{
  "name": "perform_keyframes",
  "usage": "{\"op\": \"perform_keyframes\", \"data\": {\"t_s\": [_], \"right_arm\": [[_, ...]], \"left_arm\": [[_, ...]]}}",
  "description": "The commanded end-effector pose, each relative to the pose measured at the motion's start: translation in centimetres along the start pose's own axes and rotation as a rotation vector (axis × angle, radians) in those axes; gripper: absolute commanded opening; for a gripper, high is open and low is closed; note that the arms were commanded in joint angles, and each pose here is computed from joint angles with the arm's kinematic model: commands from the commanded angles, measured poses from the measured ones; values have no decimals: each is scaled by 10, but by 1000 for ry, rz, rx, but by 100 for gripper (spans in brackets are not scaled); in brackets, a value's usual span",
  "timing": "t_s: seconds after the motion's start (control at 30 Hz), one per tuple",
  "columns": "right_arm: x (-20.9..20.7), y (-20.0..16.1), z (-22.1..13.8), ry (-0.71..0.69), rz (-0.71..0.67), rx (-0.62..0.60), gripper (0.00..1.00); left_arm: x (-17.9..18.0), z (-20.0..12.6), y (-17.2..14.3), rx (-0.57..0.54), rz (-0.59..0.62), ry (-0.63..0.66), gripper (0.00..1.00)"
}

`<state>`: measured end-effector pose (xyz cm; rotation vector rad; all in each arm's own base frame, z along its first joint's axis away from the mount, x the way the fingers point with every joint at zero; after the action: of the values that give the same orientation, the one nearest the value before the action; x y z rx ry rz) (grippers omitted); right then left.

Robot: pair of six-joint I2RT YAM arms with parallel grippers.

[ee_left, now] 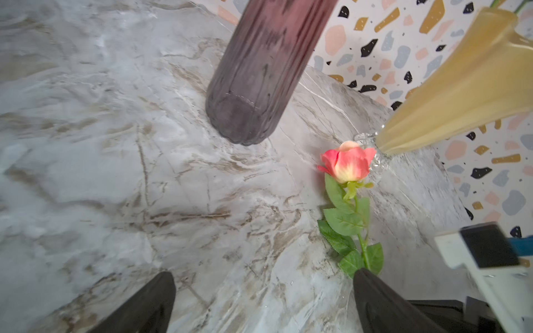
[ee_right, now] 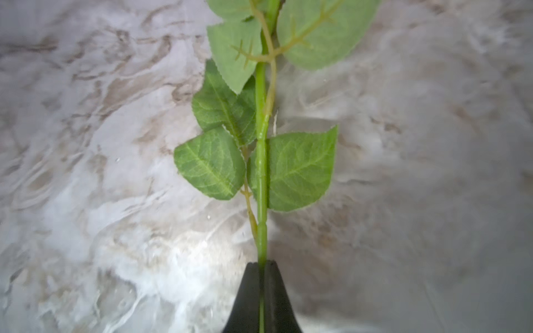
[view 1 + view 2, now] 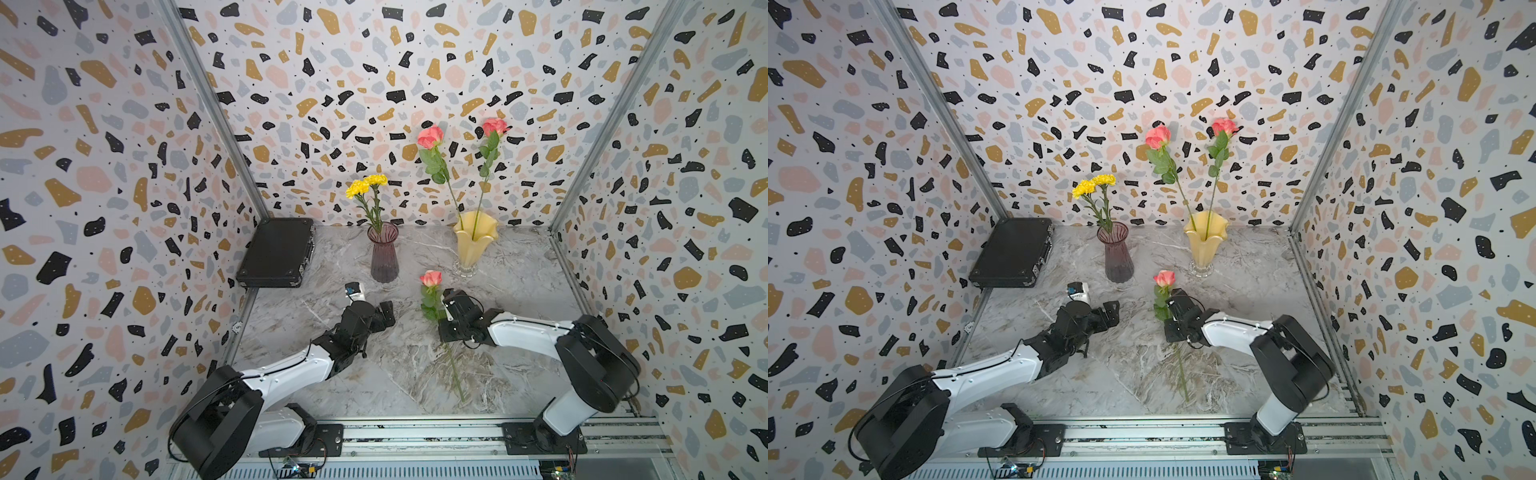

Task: Arrange the flowers in different vases according to their colors
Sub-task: Pick up the flower at the center of the board, then insert the flower into the vase.

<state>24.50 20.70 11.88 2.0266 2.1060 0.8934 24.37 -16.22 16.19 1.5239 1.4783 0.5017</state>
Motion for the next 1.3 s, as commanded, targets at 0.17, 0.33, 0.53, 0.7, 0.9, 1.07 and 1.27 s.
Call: {"op": "perform_keyframes", "data": {"t_s": [0.17,0.33,0.53,0.7,0.9,1.07,1.27], "right_arm": [[8,28,-56,121,-12,-360,1],[-2,25,-76,124,3,-476,0],[-10,22,-91,115,21,-558,0],[-16,21,-97,71,15,-584,0],[-23,24,-111,38,55,-673,0],[-22,33,-129,4,95,-715,0],[-10,60,-164,-5,162,-820,0]], "left_arm": [[-42,18,4,43,68,-190,99],[-45,21,4,60,71,-204,99],[-41,21,3,52,66,-176,99],[-38,18,5,37,39,-146,99],[-29,-1,18,-19,39,-51,99],[0,-20,17,-140,-90,152,99],[29,-32,9,-244,-294,393,100]]}}
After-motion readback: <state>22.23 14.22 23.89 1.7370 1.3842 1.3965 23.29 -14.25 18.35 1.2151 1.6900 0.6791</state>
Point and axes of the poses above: each gripper's point midway between its finger pads, its own z axis out along the fingers, its own x axis along the line the jaws close on, y = z × x, the point moved 9 cm from there along -z, back along the fingers, and after that the axes turned 11 degrees about z, right-handed, at the moved point
